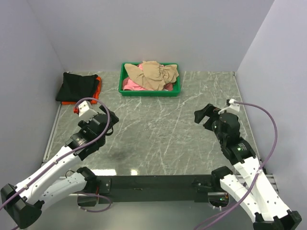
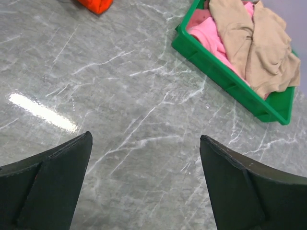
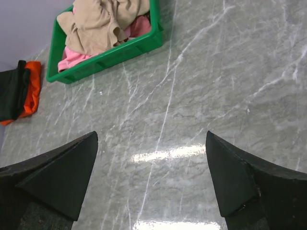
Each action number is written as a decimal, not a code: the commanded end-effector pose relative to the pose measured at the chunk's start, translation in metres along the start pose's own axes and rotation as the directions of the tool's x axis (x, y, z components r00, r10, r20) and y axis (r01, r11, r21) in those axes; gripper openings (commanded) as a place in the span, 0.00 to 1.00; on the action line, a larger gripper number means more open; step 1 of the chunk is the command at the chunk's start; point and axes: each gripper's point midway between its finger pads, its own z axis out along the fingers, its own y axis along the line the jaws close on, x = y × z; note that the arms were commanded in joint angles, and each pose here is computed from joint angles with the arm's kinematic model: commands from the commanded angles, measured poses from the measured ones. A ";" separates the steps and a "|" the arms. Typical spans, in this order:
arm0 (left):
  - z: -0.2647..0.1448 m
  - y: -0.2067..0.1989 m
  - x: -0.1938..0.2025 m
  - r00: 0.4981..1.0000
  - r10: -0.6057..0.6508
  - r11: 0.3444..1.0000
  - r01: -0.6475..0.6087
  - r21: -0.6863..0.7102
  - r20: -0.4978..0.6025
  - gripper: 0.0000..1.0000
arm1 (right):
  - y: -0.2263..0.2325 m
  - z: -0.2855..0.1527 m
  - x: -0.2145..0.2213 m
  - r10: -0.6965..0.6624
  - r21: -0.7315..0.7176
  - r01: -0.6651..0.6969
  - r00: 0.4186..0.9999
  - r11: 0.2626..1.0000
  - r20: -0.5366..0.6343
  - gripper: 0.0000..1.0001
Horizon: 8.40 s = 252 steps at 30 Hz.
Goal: Fold and stack the t-shirts
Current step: Grab the tshirt from the pile, then move the tshirt to the center of the board, then flatten the tshirt out
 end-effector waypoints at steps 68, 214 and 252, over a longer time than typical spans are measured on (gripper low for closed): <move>-0.007 0.014 -0.005 1.000 -0.028 1.000 0.028 0.006 0.006 0.99 | 0.293 0.168 -0.170 -0.552 -0.018 0.589 0.767 0.808 0.327 0.00; -0.145 -0.090 -0.103 1.000 -0.025 0.939 0.027 0.342 -0.011 0.01 | 0.048 -0.071 -0.221 -0.016 0.046 -0.013 0.817 0.999 0.577 0.00; -0.074 0.014 0.032 0.986 0.001 0.998 -0.012 -0.069 -0.165 0.01 | 0.198 0.159 0.149 -0.453 -0.352 0.301 0.721 0.886 -0.524 0.67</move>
